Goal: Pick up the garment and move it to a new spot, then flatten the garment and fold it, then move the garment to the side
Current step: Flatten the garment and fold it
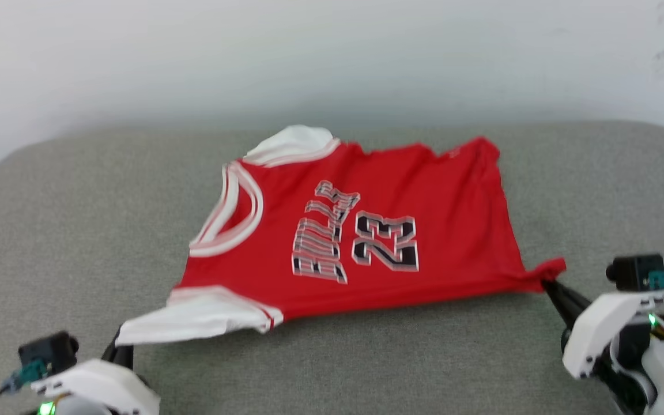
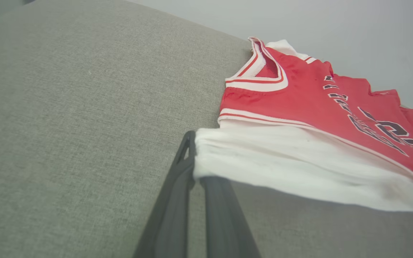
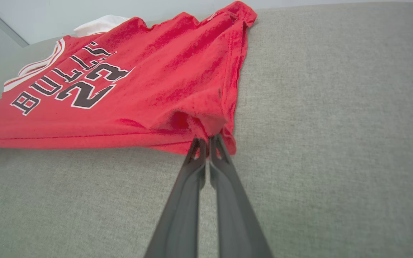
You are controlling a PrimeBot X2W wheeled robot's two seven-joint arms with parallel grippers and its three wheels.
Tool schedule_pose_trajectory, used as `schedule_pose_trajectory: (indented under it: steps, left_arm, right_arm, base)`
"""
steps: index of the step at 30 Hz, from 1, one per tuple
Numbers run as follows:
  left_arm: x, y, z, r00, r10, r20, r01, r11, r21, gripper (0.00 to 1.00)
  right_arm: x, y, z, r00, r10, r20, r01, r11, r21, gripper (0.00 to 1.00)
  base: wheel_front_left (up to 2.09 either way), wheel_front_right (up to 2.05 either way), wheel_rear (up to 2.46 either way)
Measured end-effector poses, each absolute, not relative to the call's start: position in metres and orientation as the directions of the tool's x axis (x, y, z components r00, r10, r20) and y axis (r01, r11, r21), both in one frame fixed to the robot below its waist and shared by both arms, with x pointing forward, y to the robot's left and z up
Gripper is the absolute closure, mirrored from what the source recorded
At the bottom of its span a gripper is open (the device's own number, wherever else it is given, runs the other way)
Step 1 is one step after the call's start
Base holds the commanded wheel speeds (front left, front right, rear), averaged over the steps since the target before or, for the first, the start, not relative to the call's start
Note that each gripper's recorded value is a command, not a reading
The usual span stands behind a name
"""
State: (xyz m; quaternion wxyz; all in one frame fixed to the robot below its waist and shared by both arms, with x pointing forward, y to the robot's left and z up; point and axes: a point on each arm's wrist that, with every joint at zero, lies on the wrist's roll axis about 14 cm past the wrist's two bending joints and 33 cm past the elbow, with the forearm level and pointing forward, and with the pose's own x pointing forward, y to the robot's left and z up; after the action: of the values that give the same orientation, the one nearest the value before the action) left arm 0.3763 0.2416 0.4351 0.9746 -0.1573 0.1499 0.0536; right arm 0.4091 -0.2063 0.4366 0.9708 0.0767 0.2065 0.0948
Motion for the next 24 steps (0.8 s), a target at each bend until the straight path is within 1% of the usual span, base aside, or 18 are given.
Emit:
schedule_pose_trajectory:
  steps: [7, 13, 17, 19, 24]
  left_arm:
    - [0.315, 0.240, 0.438, 0.928, 0.084, -0.362, -0.205, 0.928, -0.310, 1.00]
    - [0.282, 0.241, 0.436, 0.904, 0.106, -0.414, -0.255, 0.911, -0.323, 1.00]
    - [0.286, 0.234, 0.446, 0.915, 0.085, -0.393, -0.233, 0.909, -0.345, 1.00]
    - [0.297, 0.225, 0.453, 0.925, 0.051, -0.375, -0.200, 0.908, -0.369, 1.00]
    - [0.333, 0.213, 0.465, 0.943, -0.012, -0.333, -0.117, 0.924, -0.365, 1.00]
  right_arm:
    - [0.355, -0.213, 0.420, 0.879, 0.200, -0.432, -0.117, 0.970, 0.211, 1.00]
    - [0.322, -0.211, 0.408, 0.858, 0.183, -0.481, -0.075, 0.969, 0.235, 1.00]
    - [0.313, -0.206, 0.408, 0.838, 0.174, -0.516, -0.060, 0.971, 0.231, 1.00]
    - [0.316, -0.205, 0.412, 0.831, 0.169, -0.530, -0.055, 0.973, 0.225, 1.00]
    - [0.323, -0.199, 0.410, 0.791, 0.165, -0.590, -0.054, 0.978, 0.201, 1.00]
  base:
    - [0.00, 0.00, 0.00]
    - [0.00, 0.00, 0.00]
    - [0.00, 0.00, 0.00]
    - [0.00, 0.00, 0.00]
    - [0.00, 0.00, 0.00]
